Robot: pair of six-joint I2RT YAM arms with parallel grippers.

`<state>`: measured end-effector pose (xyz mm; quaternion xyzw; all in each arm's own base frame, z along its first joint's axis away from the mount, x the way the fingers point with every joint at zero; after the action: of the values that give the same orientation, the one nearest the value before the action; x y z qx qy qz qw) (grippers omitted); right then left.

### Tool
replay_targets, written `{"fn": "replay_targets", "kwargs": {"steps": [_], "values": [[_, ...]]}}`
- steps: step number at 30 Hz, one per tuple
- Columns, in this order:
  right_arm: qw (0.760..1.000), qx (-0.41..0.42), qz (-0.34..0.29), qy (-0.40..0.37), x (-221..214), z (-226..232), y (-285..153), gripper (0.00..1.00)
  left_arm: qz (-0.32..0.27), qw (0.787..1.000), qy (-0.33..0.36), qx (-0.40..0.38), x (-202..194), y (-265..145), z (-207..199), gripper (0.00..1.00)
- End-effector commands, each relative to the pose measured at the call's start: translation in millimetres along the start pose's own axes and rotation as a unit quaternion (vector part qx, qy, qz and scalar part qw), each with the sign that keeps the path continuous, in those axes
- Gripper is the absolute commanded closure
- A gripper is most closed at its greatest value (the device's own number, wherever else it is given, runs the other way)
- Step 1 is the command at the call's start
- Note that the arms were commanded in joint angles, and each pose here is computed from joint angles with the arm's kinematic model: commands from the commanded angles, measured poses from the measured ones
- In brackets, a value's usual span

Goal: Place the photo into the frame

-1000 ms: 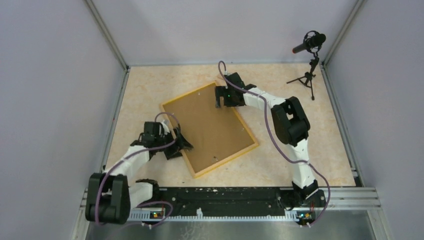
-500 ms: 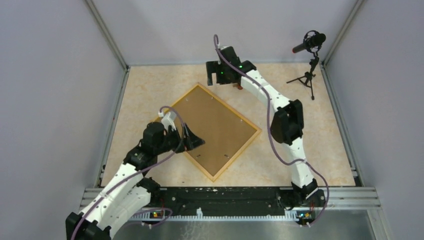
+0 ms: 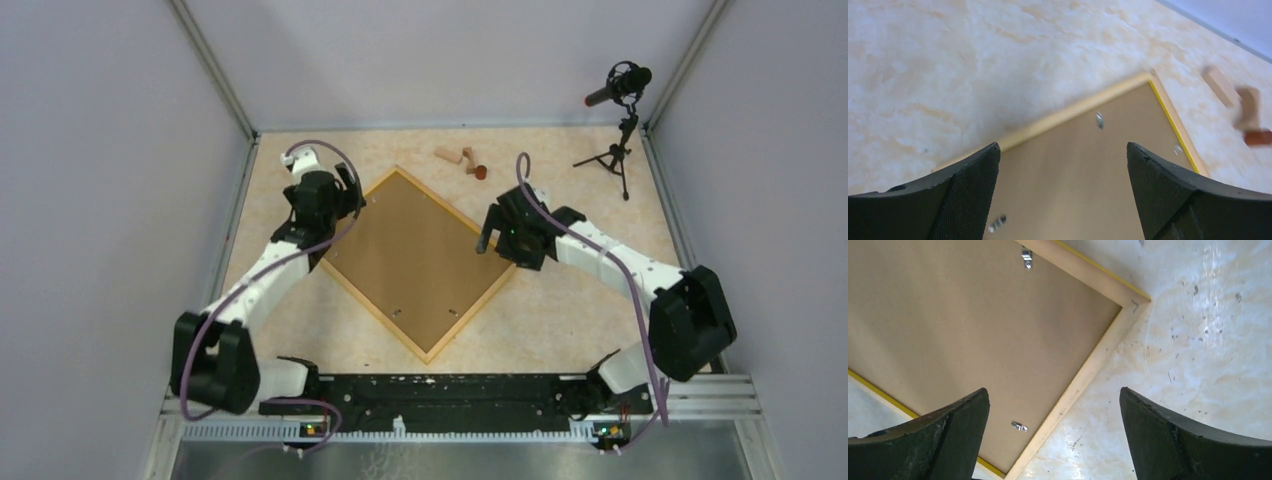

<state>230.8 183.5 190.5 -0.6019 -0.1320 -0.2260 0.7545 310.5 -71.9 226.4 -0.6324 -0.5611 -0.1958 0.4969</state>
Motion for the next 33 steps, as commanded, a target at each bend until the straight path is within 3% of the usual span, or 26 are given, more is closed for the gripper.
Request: {"fn": "replay_targets", "kwargs": {"steps": [1, 7, 13, 21, 25, 28, 30, 33], "values": [[0.995, 0.065, -0.032, 0.067, -6, 5, -7, 0.01, 0.011, 0.998, -0.049, 0.027, 25, 72, 18, 0.02], [0.993, 0.116, -0.012, 0.022, -23, 2, 9, 0.01, 0.160, 0.986, -0.020, -0.050, 14, 133, 33, 0.02], [0.993, 0.116, 0.013, 0.007, -31, 3, 36, 0.01, 0.248, 0.964, -0.064, -0.068, -23, 130, 49, 0.02], [0.994, 0.108, 0.002, -0.028, -14, 15, 56, 0.01, 0.350, 0.921, -0.167, -0.025, -73, 72, 80, 0.02], [0.993, 0.093, -0.020, -0.068, 16, 22, 64, 0.01, 0.367, 0.908, -0.202, -0.028, -101, 23, 97, 0.02], [0.987, 0.095, -0.002, -0.126, 35, 16, 78, 0.01, 0.379, 0.896, -0.228, -0.039, -121, -14, 106, 0.02], [0.986, 0.079, 0.021, -0.145, 48, 10, 89, 0.01, 0.376, 0.894, -0.241, -0.038, -127, -32, 110, 0.02], [0.985, -0.021, 0.054, -0.160, 61, -9, 92, 0.01, 0.339, 0.911, -0.236, -0.006, -126, -50, 117, 0.02]]}}
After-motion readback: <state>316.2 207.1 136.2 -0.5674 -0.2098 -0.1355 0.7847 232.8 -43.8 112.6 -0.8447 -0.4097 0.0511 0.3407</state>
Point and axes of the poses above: each gripper's point midway between its finger pads, its own y axis out along the fingers, its own z axis along the line the jaws close on, x = y × z, the point moved 10 cm from there along -y, back along the fingers, and after that the axes turned 9 degrees about -y, right-handed, at the moved point
